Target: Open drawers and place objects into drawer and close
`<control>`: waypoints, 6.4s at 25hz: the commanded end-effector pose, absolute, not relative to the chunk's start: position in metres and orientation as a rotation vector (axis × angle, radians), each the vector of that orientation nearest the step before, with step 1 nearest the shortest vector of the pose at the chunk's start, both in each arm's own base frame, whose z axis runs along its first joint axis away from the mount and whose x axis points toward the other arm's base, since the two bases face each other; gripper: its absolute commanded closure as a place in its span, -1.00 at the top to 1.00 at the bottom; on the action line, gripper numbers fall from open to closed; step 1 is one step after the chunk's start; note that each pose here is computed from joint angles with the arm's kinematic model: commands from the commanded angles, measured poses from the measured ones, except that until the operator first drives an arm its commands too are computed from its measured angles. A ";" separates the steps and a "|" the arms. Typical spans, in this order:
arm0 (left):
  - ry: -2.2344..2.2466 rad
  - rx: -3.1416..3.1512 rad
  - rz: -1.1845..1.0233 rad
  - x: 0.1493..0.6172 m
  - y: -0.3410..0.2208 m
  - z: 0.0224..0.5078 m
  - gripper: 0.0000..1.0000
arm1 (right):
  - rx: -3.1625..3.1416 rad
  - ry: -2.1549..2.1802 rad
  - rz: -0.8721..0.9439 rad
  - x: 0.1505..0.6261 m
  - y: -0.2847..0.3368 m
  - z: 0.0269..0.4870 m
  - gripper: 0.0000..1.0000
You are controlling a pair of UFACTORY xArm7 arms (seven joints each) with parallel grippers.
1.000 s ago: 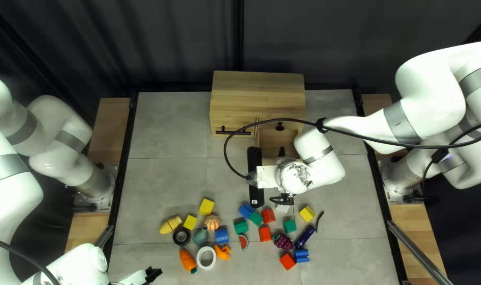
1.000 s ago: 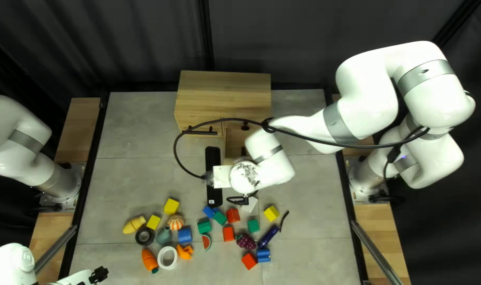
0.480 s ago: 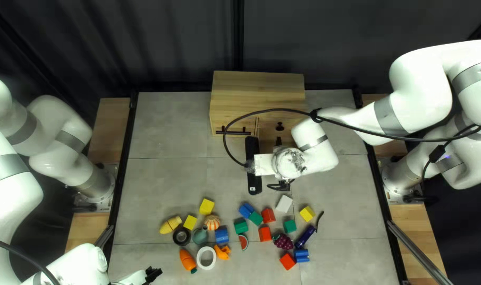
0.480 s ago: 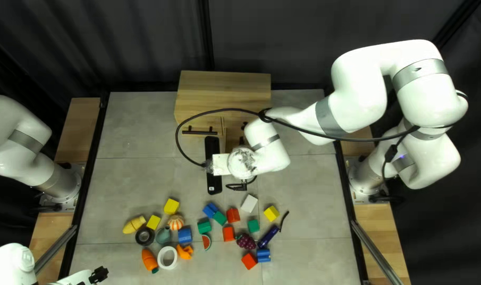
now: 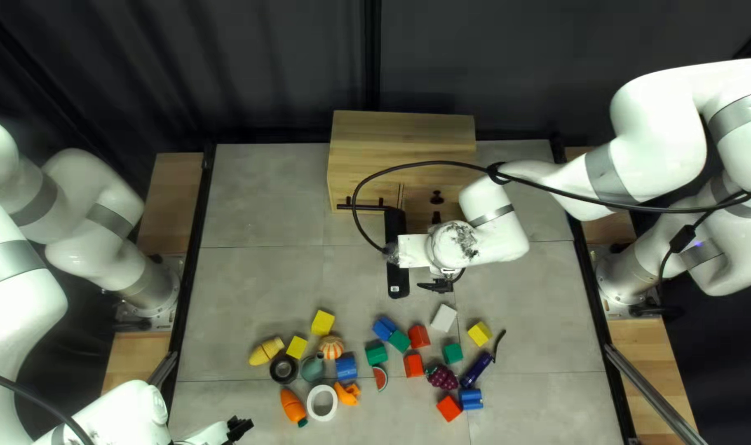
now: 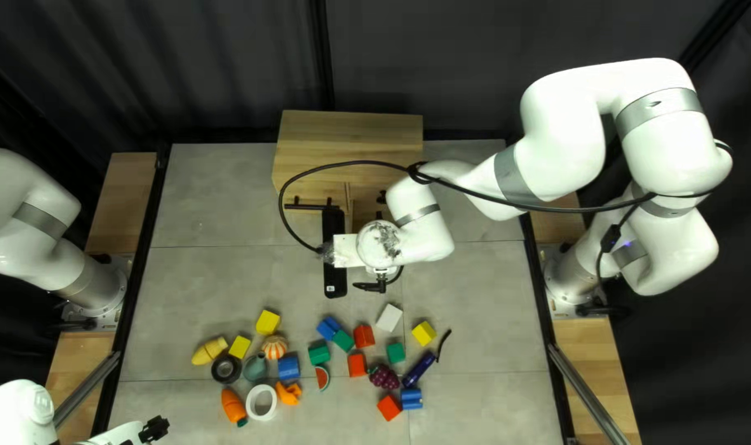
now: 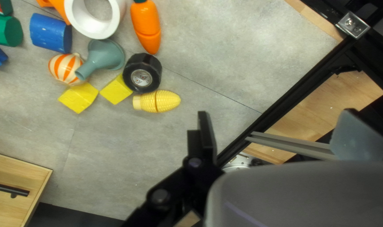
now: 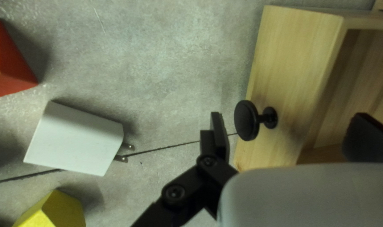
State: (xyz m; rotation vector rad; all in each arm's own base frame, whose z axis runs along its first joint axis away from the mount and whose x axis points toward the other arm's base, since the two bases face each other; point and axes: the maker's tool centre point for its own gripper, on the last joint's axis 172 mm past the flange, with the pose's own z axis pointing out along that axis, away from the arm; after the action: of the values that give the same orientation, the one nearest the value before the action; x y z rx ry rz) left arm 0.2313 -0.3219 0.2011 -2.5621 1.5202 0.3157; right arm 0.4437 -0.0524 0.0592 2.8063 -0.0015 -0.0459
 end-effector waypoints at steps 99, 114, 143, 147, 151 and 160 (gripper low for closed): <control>1.520 -2.562 0.316 0.231 -0.322 0.201 1.00 | 2.814 0.214 -0.021 0.440 0.024 0.115 1.00; 1.520 -2.562 0.316 0.231 -0.322 0.201 1.00 | 2.816 0.319 -0.019 0.421 0.032 0.128 1.00; 1.520 -2.562 0.316 0.231 -0.322 0.201 1.00 | 2.870 0.859 -0.100 0.418 0.111 0.068 1.00; 1.520 -2.562 0.316 0.231 -0.322 0.201 1.00 | 2.866 0.986 -0.123 0.421 0.108 0.063 1.00; 1.520 -2.562 0.316 0.231 -0.322 0.201 1.00 | 2.862 1.053 -0.128 0.424 0.095 0.054 1.00; 1.520 -2.562 0.316 0.231 -0.322 0.201 1.00 | 2.880 1.108 -0.127 0.431 0.087 0.036 1.00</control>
State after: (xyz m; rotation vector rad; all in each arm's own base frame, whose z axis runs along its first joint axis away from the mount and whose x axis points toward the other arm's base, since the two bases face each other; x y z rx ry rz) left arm 0.2313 -0.3219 0.2011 -2.5621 1.5202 0.3157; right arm 0.4313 0.0872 0.0399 2.8752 1.1008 -0.1263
